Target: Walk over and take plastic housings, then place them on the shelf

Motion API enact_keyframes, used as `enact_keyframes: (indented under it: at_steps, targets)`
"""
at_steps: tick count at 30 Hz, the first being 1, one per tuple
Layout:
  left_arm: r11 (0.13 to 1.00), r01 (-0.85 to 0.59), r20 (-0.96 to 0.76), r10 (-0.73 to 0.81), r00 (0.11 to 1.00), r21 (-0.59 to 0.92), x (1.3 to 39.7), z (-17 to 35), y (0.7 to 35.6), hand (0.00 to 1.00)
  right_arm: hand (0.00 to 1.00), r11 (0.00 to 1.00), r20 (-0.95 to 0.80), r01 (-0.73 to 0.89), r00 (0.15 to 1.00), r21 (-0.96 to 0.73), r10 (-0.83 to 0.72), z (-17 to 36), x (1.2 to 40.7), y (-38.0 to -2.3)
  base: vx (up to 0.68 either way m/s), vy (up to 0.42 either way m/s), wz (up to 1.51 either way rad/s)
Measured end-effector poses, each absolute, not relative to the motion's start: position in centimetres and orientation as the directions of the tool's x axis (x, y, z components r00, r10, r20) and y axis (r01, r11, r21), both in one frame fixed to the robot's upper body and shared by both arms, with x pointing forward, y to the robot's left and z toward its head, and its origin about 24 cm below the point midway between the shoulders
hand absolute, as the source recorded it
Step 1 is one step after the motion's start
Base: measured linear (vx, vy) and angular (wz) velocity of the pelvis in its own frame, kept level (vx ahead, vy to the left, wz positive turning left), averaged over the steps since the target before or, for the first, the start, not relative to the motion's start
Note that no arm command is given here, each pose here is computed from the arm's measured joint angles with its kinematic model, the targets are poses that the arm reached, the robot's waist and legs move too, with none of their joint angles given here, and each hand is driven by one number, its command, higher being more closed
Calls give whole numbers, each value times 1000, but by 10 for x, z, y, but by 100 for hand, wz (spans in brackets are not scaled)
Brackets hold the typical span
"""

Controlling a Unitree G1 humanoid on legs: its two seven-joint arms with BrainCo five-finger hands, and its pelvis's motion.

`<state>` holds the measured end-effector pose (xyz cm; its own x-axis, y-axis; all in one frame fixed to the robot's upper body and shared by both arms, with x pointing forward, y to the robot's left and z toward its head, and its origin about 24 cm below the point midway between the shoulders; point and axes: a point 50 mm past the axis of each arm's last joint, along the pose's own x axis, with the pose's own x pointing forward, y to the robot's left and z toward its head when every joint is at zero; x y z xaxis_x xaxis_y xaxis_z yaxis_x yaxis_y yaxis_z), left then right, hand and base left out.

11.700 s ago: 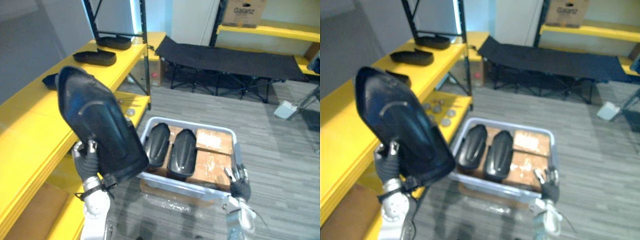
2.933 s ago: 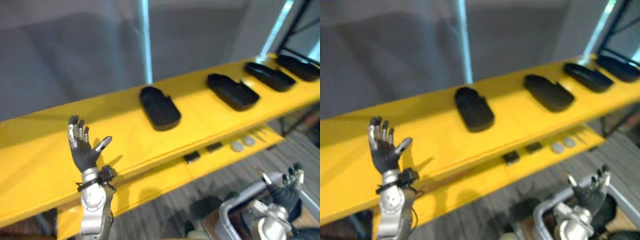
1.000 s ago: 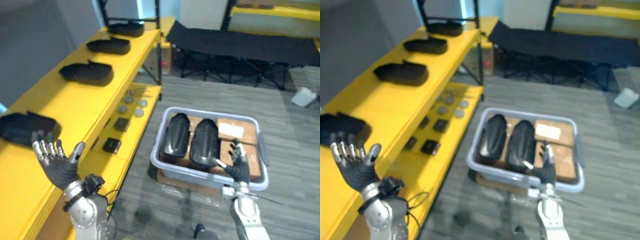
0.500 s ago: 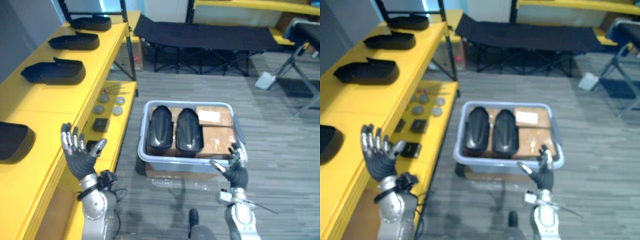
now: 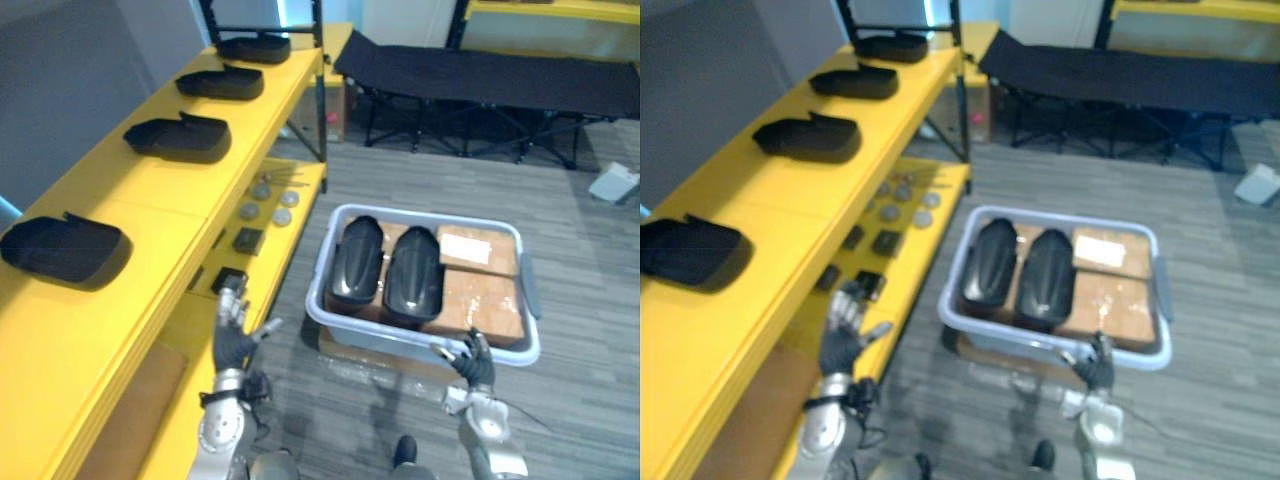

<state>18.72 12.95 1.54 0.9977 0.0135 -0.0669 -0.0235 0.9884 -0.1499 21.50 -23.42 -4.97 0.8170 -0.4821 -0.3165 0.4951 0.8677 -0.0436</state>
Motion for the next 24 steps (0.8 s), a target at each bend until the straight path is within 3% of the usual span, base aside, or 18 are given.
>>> enact_keyframes:
  at_steps: [2,5,11,15,21,24]
  targets:
    - [996,57,-241,-72,968,-69,183,-21,123,0,0,825,-310,563,775,-57,-551,-46,230,-247,-51,62,11]
    - [997,78,-433,-61,899,22,173,-64,131,0,0,727,-301,682,680,-78,-669,-36,247,-279,-48,37,34]
    - [985,112,-528,-28,849,128,166,-90,155,0,0,556,-69,831,555,3,-829,48,297,-330,-131,49,16]
    - [994,40,-544,21,839,100,158,-98,165,0,0,480,-22,875,482,56,-876,76,301,-352,-108,66,13]
    - [994,-75,-475,106,873,83,166,-96,181,0,0,484,-53,874,485,39,-873,98,310,-371,-53,41,1]
    - [986,-125,-506,166,846,114,157,-104,195,0,0,494,-107,869,493,19,-863,102,312,-379,-16,46,14]
